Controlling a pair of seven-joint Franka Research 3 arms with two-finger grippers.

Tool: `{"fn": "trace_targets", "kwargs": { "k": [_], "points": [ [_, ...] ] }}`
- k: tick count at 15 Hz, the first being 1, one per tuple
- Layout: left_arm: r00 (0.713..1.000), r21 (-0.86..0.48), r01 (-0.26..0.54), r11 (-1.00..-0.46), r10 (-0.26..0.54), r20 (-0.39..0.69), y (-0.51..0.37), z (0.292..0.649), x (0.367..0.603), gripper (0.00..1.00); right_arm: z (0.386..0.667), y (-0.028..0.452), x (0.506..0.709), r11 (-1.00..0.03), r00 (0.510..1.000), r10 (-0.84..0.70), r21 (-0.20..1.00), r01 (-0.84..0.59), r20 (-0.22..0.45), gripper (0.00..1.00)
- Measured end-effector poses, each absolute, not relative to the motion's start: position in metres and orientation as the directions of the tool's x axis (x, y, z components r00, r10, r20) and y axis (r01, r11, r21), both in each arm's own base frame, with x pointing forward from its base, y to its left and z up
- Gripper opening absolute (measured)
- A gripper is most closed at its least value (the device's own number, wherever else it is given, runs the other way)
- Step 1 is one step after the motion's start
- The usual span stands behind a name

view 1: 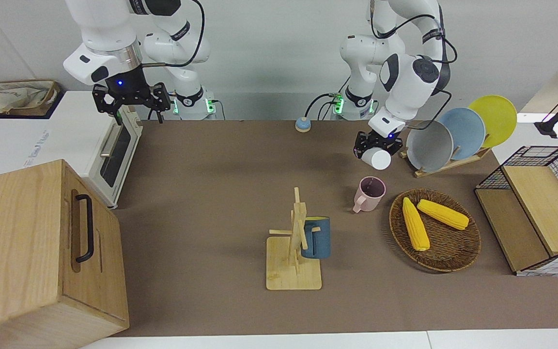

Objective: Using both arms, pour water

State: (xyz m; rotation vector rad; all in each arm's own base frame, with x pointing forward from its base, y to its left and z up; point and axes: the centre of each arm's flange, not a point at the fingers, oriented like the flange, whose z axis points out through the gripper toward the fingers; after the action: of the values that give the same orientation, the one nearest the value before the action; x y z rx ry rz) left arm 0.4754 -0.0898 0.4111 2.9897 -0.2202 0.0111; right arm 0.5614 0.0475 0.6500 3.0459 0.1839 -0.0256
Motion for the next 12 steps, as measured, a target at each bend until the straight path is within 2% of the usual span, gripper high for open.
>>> {"fn": "trace_targets", "kwargs": {
  "k": [12],
  "points": [
    [0.990,0.115,-0.140,-0.983,-0.140,0.011,-0.0882,0.4106,0.4751,0.63,0.6500,0.0474,0.5614,-0.989,0.993,0.119,0.089,0.121,-0.022,0.99]
  ]
}}
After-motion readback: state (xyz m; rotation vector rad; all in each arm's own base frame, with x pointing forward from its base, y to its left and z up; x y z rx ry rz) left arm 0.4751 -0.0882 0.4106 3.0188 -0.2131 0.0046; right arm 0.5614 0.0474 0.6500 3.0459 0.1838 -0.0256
